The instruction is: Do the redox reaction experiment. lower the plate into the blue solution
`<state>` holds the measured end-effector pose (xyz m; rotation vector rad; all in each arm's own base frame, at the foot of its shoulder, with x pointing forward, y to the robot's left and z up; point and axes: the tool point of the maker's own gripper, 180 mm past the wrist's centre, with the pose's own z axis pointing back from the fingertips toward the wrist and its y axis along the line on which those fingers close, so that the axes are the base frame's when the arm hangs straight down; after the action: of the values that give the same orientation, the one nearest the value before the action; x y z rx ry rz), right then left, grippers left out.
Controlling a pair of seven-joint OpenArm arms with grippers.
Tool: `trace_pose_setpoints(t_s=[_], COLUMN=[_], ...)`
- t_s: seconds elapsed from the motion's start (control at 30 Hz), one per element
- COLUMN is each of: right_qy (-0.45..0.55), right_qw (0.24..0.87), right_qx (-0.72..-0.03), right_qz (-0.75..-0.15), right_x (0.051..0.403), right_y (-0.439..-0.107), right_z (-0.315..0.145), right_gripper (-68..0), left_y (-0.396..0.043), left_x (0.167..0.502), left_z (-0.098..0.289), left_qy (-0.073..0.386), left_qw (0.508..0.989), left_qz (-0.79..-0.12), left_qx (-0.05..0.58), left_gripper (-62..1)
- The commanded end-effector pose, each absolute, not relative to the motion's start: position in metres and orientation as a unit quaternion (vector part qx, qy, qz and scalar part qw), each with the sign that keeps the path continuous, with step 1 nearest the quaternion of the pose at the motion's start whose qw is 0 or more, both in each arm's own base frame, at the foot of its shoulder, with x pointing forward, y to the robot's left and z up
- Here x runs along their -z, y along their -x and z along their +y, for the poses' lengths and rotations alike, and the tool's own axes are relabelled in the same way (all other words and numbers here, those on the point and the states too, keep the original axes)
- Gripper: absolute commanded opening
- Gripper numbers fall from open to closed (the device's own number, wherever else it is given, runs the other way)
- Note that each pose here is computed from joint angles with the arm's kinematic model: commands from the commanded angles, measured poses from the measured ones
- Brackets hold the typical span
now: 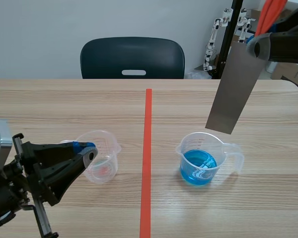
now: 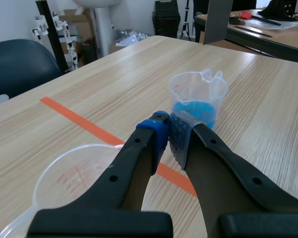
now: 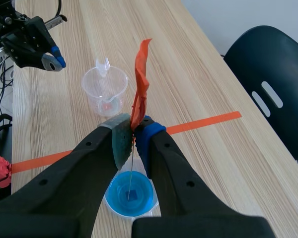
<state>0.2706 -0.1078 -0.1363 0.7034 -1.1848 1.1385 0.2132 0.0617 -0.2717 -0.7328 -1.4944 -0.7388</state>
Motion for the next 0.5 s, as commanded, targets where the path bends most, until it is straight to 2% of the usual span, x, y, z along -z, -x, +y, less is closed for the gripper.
trace_pose_setpoints(t_s=[0.0, 0.17, 0.2, 0.3, 0.47], right_qy=[-0.317, -0.317, -0.317, -0.317, -0.317], right_qw=[0.614, 0.614, 0.614, 0.614, 0.614], right_qx=[-0.49, -0.49, -0.49, -0.49, -0.49], right_qz=[-0.531, -0.531, -0.531, -0.531, -0.531], right_x=[0.125, 0.124, 0.124, 0.124, 0.124], right_y=[-0.272, -0.272, -0.272, -0.272, -0.272], right_z=[-0.105, -0.105, -0.105, -0.105, -0.105], right_gripper=[-66.9, -66.9, -66.9, -66.9, -66.9], left_y=[-0.207, -0.187, -0.183, -0.172, -0.153], left_x=[0.262, 0.261, 0.26, 0.26, 0.265], left_z=[0.063, 0.081, 0.084, 0.094, 0.104], left_qy=[0.325, 0.316, 0.314, 0.31, 0.309], left_qw=[0.601, 0.615, 0.618, 0.627, 0.643], left_qz=[-0.661, -0.662, -0.662, -0.661, -0.654], left_qx=[0.311, 0.288, 0.284, 0.273, 0.251], left_gripper=[-56.5, -56.1, -54.0, -40.0, -7.4])
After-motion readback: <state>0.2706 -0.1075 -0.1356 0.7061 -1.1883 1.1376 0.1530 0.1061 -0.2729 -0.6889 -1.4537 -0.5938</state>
